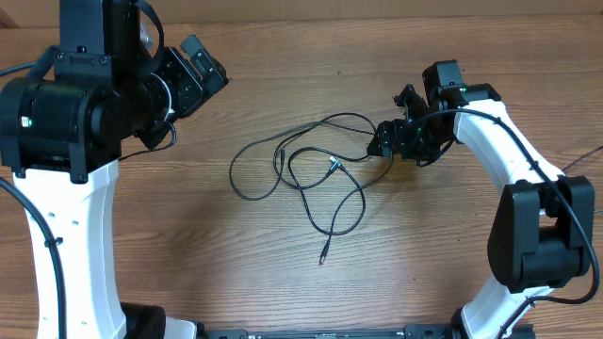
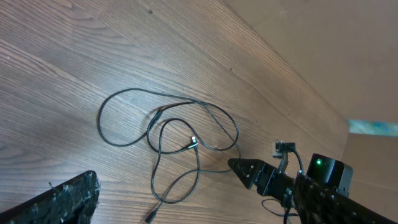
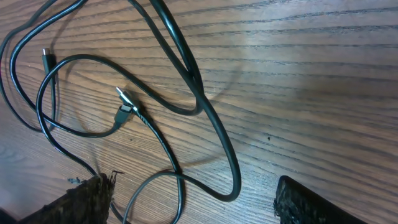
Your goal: Untangle cables
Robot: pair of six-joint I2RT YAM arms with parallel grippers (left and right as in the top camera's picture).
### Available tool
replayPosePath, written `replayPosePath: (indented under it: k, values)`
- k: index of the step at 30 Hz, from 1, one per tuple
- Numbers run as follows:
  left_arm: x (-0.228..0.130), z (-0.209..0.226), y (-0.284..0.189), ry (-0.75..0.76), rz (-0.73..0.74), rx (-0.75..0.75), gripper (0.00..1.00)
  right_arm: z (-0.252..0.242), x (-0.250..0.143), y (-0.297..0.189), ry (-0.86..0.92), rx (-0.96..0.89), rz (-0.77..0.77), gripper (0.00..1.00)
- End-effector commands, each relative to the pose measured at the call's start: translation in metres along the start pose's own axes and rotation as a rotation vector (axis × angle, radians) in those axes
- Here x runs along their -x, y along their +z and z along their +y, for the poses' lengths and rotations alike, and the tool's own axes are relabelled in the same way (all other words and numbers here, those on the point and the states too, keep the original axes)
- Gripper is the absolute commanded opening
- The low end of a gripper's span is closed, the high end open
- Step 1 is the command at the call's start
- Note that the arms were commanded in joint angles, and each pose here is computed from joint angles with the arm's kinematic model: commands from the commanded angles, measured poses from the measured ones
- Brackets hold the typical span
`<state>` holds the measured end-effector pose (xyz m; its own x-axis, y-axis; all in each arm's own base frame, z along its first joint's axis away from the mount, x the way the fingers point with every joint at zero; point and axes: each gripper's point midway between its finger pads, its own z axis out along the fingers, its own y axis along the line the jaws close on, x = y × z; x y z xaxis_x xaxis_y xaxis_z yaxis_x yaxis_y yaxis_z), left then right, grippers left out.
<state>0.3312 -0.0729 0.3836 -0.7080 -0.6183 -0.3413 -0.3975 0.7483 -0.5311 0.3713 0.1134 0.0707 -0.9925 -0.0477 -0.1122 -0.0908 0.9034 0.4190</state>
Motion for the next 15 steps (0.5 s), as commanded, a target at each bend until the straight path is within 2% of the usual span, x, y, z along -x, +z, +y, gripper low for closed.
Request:
replayPosePath:
  k: [1, 15]
  values:
    - [0.0024, 0.0002, 0.0001, 0.025, -0.011, 0.007, 1.00, -0.0024, -0.0019, 0.0041, 0.004, -0.003, 0.011, 0.82]
    - [0.0024, 0.0000, 0.0002, 0.025, -0.011, 0.007, 1.00, -0.0024, -0.0023, 0.0041, 0.005, -0.003, 0.012, 0.82]
